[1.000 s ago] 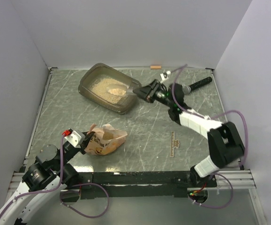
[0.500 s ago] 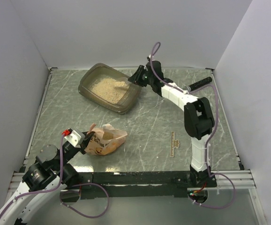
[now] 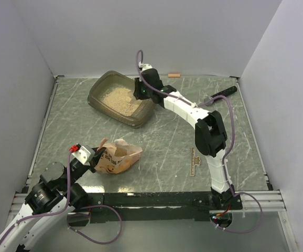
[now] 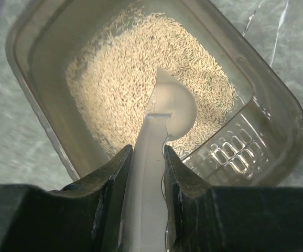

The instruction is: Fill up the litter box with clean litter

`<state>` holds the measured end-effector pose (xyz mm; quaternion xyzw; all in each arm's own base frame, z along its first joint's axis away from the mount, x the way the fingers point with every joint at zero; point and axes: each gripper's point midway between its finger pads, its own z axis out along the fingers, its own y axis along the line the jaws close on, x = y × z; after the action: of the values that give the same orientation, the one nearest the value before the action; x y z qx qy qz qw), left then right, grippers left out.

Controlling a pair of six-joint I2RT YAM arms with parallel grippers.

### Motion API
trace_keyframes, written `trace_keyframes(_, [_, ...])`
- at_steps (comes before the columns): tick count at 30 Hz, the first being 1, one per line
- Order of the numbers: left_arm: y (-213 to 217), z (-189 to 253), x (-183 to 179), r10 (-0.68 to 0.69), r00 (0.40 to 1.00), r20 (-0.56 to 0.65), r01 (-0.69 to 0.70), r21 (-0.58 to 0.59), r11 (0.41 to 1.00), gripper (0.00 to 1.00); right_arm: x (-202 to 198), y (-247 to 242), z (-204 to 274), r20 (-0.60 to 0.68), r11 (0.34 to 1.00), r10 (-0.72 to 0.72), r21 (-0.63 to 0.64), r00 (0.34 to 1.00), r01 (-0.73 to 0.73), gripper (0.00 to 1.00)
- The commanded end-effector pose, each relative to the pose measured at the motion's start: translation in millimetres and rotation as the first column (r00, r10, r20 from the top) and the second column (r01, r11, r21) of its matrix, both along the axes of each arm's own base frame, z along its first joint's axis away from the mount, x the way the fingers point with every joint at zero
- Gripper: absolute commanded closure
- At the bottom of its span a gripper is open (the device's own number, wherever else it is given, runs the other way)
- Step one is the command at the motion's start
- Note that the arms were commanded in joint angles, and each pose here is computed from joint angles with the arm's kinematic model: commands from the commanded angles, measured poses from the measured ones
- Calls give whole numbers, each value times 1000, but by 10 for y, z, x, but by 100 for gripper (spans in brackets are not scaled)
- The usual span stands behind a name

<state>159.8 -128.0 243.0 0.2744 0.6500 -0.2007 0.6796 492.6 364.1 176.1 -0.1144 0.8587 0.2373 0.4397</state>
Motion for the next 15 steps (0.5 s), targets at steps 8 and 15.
trace_keyframes(8, [-21,490,5,4,995,102,9,-130,991,99,-342,-465,1004,256,995,-39,-79,966,61,100])
trace_keyframes(15, [-47,480,31,2,996,94,9,-118,993,99,-823,-1251,1670,382,986,-164,41,909,160,100])
